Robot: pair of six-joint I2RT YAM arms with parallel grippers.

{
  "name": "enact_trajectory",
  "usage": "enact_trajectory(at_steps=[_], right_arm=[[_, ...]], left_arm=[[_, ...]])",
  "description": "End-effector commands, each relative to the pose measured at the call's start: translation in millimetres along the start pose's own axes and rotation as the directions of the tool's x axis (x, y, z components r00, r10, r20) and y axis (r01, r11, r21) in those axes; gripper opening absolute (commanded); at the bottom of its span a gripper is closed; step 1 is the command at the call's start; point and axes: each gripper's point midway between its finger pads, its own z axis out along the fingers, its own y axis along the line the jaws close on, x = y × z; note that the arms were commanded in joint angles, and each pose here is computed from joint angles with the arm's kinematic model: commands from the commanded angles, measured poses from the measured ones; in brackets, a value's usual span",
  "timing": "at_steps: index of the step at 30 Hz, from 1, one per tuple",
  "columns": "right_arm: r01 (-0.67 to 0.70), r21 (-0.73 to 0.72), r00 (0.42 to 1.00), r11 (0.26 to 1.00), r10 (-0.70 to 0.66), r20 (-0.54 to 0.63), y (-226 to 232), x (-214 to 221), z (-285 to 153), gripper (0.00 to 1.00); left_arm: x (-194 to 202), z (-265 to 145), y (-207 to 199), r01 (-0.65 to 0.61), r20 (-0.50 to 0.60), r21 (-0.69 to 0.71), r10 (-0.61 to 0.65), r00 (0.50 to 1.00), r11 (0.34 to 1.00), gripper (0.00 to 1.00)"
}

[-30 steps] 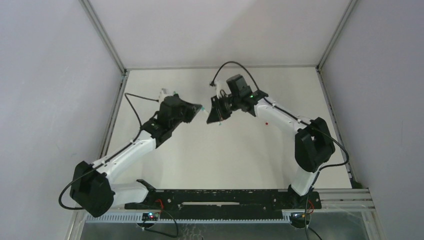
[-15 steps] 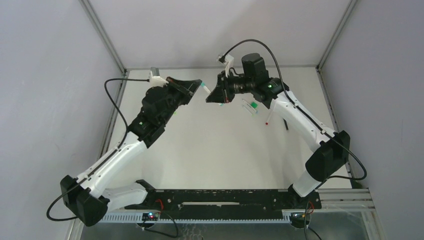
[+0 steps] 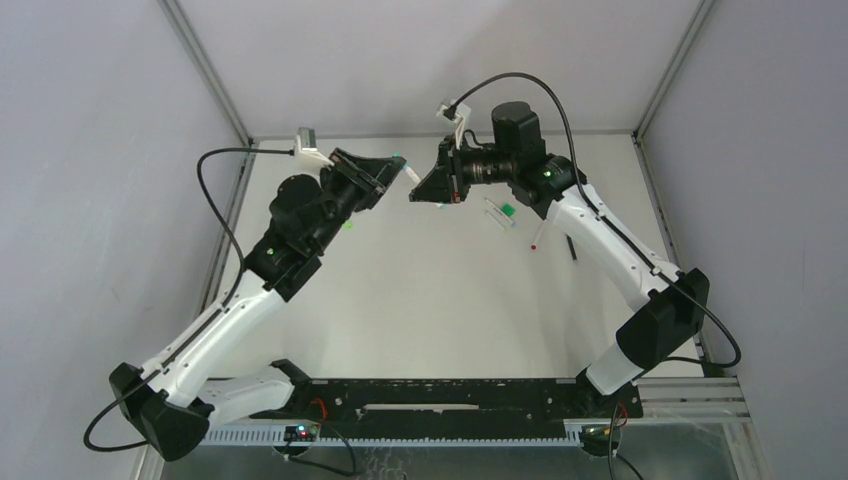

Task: Insert the pens into the pen caps
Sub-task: Press the pen cap onto the pen.

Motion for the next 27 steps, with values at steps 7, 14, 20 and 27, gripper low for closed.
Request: enact_trajectory(at_steps=[7,14,20,27], right_arm=[[0.082,-0.084,0.994,0.993,-0.075,0.073,32.5,-26.5,-17.8,0.0],[0.089,-0.166,0.995,0.982,-0.081,0.058,44.2,-22.3,-33.5,0.0],[0.115,-0.269,0.993,0.956,-0.109,0.037,67.1,-19.0,-46.9,0.0],[0.113,-0.357,0.993,0.927,-0.116,0.013,86.4,-12.1,-58.5,0.0]], left_arm=[[-2.5,-35.9,-27.0,-0.075,-0.03,0.089,0.078,0.997,0.993,0.53],[-3.1,-75.1,-61.0,-0.263,0.041,0.358,0.266,0.963,0.896,0.76],[-16.5,-90.1,-87.0,-0.351,0.157,0.476,0.315,0.936,0.807,0.85],[-21.8,-72.7,-120.1,-0.297,0.15,0.579,0.258,0.954,0.759,0.82]])
